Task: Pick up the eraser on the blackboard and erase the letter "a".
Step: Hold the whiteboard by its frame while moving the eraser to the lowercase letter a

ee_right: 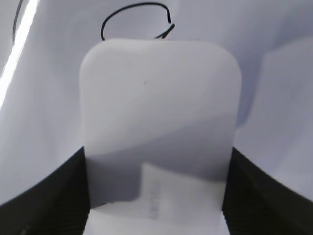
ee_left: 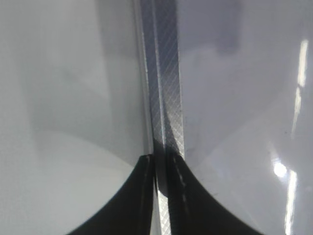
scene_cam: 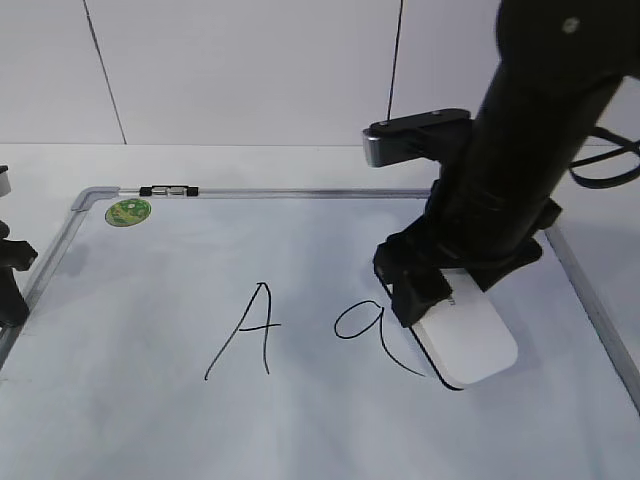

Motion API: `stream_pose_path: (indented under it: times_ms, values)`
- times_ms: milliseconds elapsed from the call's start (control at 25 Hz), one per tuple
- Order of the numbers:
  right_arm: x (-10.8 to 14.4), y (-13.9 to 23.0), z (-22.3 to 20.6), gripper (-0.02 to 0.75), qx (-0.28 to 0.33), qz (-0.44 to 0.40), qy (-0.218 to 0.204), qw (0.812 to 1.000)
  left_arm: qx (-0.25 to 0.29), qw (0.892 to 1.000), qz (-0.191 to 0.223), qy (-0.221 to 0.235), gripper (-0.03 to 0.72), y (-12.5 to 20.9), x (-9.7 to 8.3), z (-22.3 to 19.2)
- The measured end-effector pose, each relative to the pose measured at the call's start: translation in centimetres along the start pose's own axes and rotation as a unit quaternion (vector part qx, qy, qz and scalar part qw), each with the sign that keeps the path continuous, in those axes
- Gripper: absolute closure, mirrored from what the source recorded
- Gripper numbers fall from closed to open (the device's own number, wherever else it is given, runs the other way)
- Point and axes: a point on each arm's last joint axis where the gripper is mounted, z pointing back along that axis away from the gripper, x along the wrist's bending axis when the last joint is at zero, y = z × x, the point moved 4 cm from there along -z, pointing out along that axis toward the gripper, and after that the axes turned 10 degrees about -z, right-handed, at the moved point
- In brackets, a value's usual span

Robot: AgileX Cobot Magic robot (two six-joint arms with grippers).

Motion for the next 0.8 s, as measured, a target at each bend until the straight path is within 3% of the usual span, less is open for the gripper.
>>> stream_pose_path:
  times_ms: [320,800]
  values:
    - [0.6,-4.0,-4.7,0.184,0.019,0.024,0.01,0.999,0.0,1.0,0.0,0.0,0.637,0.0,0.0,0.0]
    - [2.7,-4.4,-8.6,0.184,0.04,0.064,0.0,0.997,0.0,1.0,0.0,0.0,0.637,0.0,0.0,0.0]
